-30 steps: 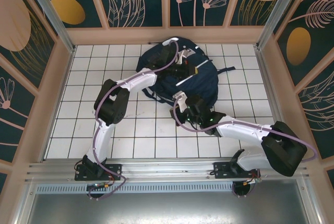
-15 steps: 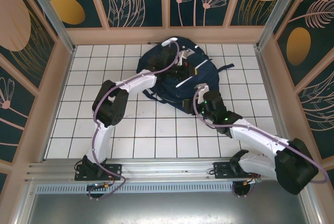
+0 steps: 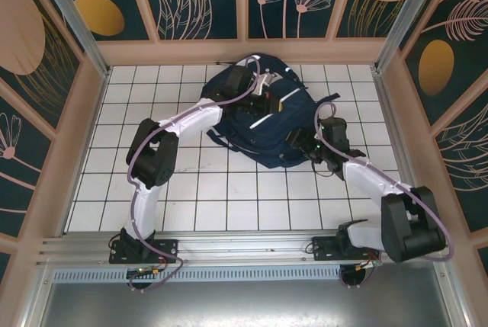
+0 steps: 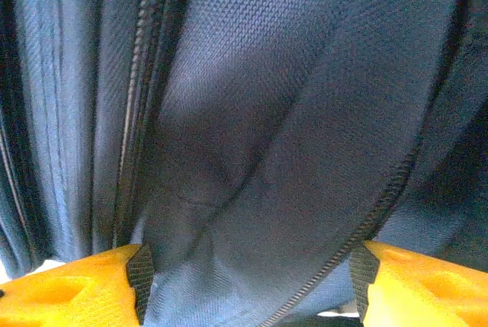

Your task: Pack the student bag

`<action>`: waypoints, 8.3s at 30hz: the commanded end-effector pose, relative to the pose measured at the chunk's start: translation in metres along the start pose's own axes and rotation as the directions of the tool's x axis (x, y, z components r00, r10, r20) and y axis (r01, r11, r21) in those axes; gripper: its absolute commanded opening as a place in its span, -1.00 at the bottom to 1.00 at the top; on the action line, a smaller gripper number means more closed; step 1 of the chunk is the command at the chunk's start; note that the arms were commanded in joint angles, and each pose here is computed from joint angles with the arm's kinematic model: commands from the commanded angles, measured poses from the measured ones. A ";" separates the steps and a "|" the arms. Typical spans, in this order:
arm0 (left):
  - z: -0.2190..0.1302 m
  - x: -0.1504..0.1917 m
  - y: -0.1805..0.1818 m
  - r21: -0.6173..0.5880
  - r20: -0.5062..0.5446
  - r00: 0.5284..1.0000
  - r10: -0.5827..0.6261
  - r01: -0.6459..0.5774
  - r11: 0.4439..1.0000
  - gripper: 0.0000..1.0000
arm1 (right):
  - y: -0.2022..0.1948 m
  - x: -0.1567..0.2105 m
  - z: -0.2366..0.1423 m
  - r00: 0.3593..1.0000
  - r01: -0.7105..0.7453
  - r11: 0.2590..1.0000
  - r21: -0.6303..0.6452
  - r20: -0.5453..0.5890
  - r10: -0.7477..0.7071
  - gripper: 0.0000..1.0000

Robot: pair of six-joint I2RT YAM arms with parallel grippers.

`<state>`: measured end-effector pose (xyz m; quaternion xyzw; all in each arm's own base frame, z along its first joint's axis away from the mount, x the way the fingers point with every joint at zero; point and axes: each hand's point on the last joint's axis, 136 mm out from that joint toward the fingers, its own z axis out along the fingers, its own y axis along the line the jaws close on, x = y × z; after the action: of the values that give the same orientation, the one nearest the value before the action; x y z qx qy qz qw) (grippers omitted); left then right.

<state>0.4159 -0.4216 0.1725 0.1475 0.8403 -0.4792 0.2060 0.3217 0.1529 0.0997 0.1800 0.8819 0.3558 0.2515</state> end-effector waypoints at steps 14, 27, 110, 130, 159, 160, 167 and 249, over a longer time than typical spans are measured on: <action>-0.040 -0.033 -0.040 0.070 0.066 0.996 0.065 -0.070 0.995 -1.00 | 0.071 -0.034 -0.051 0.995 0.080 0.997 -0.009 0.054 -0.079 0.05; -0.047 -0.034 -0.043 0.126 0.056 0.998 0.044 -0.050 0.991 -1.00 | 0.108 -0.065 -0.026 0.998 -0.018 0.986 -0.164 0.062 0.028 0.03; -0.071 0.117 0.089 -0.654 0.174 0.940 -0.294 0.334 0.679 -0.92 | 0.201 -0.078 0.050 0.891 -0.383 0.901 -0.202 0.175 0.418 -1.00; -0.111 0.132 0.068 -0.469 0.064 0.982 -0.178 0.187 0.863 -1.00 | 0.182 -0.086 0.049 0.949 -0.172 0.983 -0.066 0.258 0.183 -1.00; -0.095 0.129 0.023 -0.135 -0.212 0.943 -0.256 0.231 0.964 -1.00 | 0.176 -0.034 0.074 0.918 0.382 0.920 0.084 0.077 -0.388 -1.00; -0.100 0.131 0.020 -0.133 -0.210 0.948 -0.241 0.216 0.967 -1.00 | 0.173 -0.037 0.073 0.921 0.375 0.923 0.091 0.079 -0.382 -1.00; -0.124 0.153 0.043 -0.259 -0.206 0.969 -0.140 0.084 0.962 -1.00 | 0.142 -0.060 0.069 0.944 0.292 0.942 0.165 0.111 -0.312 -1.00; -0.126 0.153 0.169 -0.612 -0.103 0.975 -0.195 0.093 0.785 -0.78 | 0.014 -0.049 0.020 0.994 -0.068 0.988 0.136 0.099 0.055 -1.00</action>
<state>0.3299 -0.2589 0.0540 0.1074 0.9508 -0.2458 0.1551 0.3611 0.1739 0.0980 0.2300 0.8943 0.3170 0.2164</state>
